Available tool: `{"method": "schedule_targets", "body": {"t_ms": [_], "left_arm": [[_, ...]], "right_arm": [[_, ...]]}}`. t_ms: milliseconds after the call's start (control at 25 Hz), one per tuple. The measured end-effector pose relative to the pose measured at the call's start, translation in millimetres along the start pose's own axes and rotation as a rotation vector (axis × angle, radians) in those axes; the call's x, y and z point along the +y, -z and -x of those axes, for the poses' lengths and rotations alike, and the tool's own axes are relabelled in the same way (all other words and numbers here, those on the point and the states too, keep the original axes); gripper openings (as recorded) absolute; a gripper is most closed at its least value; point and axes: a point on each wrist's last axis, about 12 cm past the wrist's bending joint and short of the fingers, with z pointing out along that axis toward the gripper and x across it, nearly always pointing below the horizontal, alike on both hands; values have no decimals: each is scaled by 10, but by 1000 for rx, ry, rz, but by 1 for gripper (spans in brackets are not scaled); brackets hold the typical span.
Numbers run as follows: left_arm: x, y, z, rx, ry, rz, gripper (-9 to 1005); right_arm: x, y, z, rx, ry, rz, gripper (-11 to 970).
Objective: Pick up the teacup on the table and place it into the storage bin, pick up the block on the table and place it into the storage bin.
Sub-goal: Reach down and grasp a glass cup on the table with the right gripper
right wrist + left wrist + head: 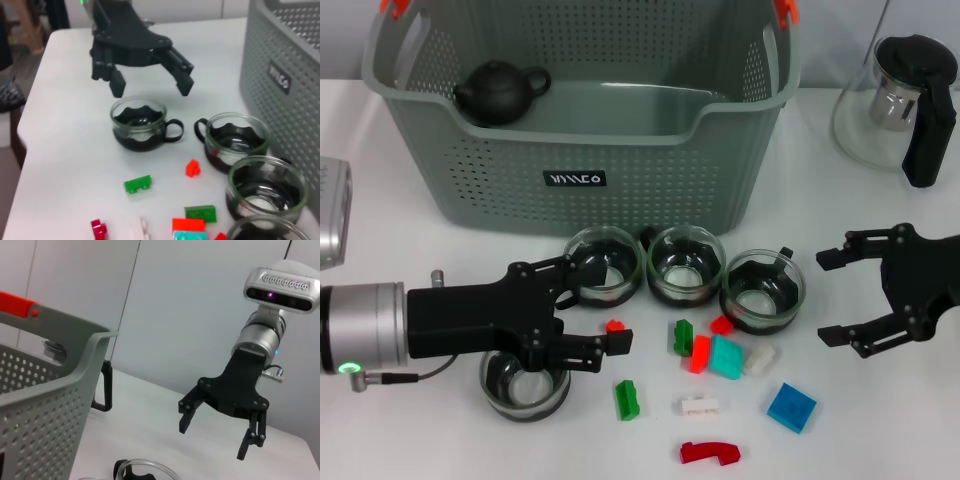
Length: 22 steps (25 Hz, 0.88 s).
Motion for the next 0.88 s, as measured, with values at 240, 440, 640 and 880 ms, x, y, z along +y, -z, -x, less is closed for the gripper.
{"method": "schedule_targets", "body": {"t_ms": [240,440,640,880], "left_arm": [[-3,-19,-8,-3,8,-3,945],[-5,-2,-14,-11,13,4,944],[-3,-14,-15,-14,29,6,944],[2,-43,-28,-30,47,18,944]], "right_arm": [[-78,-147,257,95,54,70,903],[-92,-257,444,200,101,119,899],[-112,-298,591,286,165,125,895],[-175,-347,661,347,208,107,890]]}}
